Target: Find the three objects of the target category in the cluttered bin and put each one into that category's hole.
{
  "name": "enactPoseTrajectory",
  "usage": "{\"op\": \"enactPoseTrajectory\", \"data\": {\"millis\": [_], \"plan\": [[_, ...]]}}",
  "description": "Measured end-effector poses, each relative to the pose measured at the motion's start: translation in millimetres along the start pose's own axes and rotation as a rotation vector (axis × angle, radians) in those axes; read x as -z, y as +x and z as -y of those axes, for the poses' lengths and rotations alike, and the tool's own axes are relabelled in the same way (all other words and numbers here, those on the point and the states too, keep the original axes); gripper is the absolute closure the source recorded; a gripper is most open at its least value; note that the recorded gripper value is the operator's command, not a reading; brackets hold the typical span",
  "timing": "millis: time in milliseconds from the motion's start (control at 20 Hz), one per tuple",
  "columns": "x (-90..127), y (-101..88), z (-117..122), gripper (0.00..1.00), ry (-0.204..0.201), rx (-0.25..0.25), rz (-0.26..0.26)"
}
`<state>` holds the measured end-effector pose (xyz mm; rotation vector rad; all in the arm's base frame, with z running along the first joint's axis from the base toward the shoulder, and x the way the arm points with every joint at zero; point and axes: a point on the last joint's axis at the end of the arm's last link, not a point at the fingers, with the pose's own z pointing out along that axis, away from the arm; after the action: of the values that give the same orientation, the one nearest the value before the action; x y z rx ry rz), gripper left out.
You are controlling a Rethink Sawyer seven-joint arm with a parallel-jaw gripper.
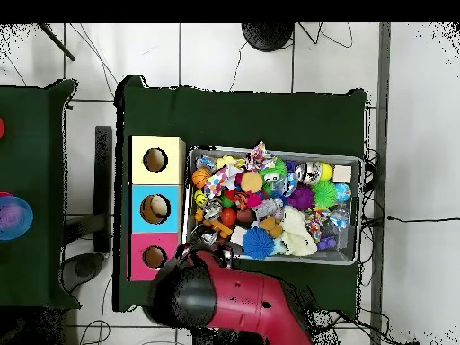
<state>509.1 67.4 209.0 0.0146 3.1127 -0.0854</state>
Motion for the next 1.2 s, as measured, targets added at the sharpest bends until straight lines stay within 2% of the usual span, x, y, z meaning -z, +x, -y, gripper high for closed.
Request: {"op": "enactPoseTrajectory", "data": {"millis": [150,550,750,1000,1200], "plan": [[-9,-12.8,25,0.00,0.004,-0.043,-0.005],[-39,-30.7,94,0.00,0.016,-0.160,-0.041],[-53,-41.1,109,0.00,0.026,-0.176,-0.050],[-73,-46.3,111,0.00,0.035,-0.172,-0.055],[-98,-49.3,108,0.00,0.052,-0.159,-0.010]]}}
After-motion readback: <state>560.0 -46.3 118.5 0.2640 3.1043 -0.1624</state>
